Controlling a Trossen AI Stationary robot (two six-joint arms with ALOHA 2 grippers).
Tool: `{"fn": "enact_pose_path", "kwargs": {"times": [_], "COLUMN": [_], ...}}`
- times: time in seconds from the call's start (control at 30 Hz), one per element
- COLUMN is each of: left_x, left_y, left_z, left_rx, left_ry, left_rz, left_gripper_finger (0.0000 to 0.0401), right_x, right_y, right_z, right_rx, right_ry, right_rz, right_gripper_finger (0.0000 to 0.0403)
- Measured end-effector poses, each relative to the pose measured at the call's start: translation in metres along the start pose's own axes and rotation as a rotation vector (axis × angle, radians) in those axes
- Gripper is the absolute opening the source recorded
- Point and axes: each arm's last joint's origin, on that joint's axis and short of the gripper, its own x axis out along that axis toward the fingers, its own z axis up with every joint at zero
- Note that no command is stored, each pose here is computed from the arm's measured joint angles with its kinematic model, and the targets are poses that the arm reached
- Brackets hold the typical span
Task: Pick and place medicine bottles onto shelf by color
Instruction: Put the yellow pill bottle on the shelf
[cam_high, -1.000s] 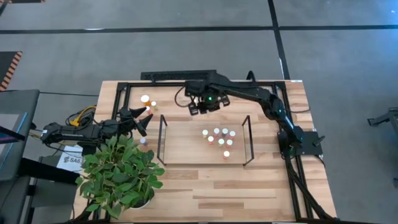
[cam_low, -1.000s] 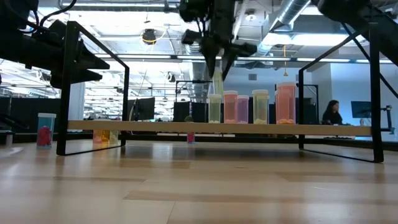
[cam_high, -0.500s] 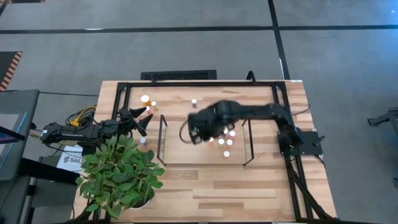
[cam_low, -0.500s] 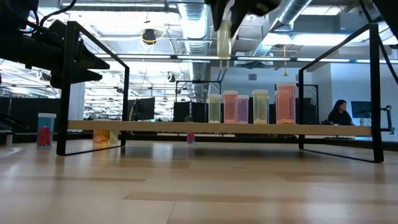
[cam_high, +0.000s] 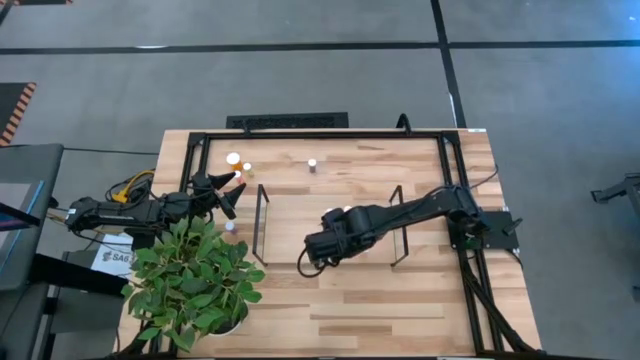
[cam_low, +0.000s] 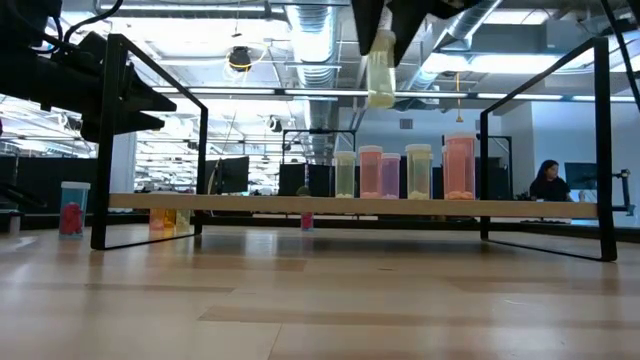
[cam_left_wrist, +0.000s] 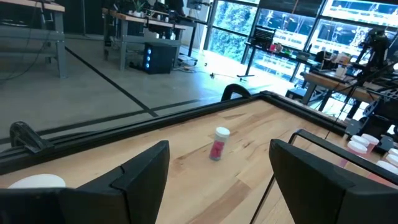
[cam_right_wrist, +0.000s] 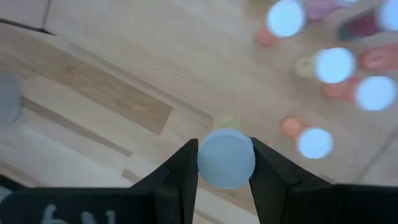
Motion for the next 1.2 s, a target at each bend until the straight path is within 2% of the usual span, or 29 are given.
{"fn": "enact_pose_path", "kwargs": {"times": [0.23,0.7,1.2], "left_x": [0.000,0.000,0.000], "left_y": [0.000,0.000,0.000], "left_z": [0.000,0.000,0.000], "left_rx": [0.000,0.000,0.000], "left_ry": [0.000,0.000,0.000], "left_rz": [0.000,0.000,0.000], "left_gripper_finger": [0.0265,0.0265,0.0265], "right_x": [0.026,0.067,0.073], "right_y": [0.005,-0.006,-0.010], "right_z": [-0.002,0.005,0.017], "right_rx": [-0.021,0.002,-0.019], "right_ry": [-0.005,0.040,0.045], "right_rz": [0.024,-0.055,-0.058], "right_gripper_finger": [0.0136,0.0142,0.0143]}}
